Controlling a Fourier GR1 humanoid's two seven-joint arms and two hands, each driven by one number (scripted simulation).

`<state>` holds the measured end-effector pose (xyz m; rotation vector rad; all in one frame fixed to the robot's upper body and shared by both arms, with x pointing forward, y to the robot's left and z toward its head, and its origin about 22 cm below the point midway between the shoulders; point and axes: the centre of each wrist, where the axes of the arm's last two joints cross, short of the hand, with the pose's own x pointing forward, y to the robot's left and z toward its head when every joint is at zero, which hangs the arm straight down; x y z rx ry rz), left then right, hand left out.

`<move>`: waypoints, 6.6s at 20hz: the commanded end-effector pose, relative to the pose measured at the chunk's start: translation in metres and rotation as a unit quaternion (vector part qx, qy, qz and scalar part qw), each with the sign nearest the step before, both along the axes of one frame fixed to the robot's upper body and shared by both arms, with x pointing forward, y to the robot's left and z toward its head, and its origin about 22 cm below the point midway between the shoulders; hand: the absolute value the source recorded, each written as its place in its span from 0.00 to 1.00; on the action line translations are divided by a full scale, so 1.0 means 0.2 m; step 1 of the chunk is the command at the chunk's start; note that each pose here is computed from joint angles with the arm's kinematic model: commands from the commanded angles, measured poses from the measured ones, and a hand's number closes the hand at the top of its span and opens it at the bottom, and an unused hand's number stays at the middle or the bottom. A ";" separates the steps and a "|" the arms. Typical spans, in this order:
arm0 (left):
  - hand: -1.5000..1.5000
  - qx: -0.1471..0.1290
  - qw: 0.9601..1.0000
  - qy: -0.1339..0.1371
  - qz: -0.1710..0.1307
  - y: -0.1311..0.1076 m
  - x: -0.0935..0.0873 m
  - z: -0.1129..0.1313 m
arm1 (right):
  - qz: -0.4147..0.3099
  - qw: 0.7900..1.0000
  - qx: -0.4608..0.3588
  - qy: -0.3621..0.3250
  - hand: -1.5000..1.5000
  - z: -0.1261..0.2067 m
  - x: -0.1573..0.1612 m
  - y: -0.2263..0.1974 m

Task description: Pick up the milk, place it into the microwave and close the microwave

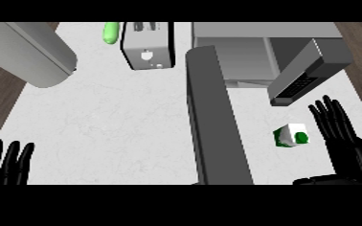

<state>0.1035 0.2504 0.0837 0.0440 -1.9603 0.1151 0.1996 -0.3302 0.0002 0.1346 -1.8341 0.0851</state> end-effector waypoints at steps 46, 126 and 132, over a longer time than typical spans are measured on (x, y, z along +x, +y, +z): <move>0.00 -0.010 1.000 -0.008 -0.010 -0.02 -0.04 -0.02 | 0.127 0.990 0.031 0.060 0.00 -0.65 0.19 -0.22; 0.00 0.001 0.997 -0.011 -0.079 0.13 0.09 -0.07 | -0.228 0.956 -0.168 -0.076 1.00 0.39 1.29 0.59; 0.00 0.020 0.997 -0.013 -0.077 0.12 0.10 -0.05 | -0.266 0.911 -0.293 -0.117 0.00 0.34 1.27 0.50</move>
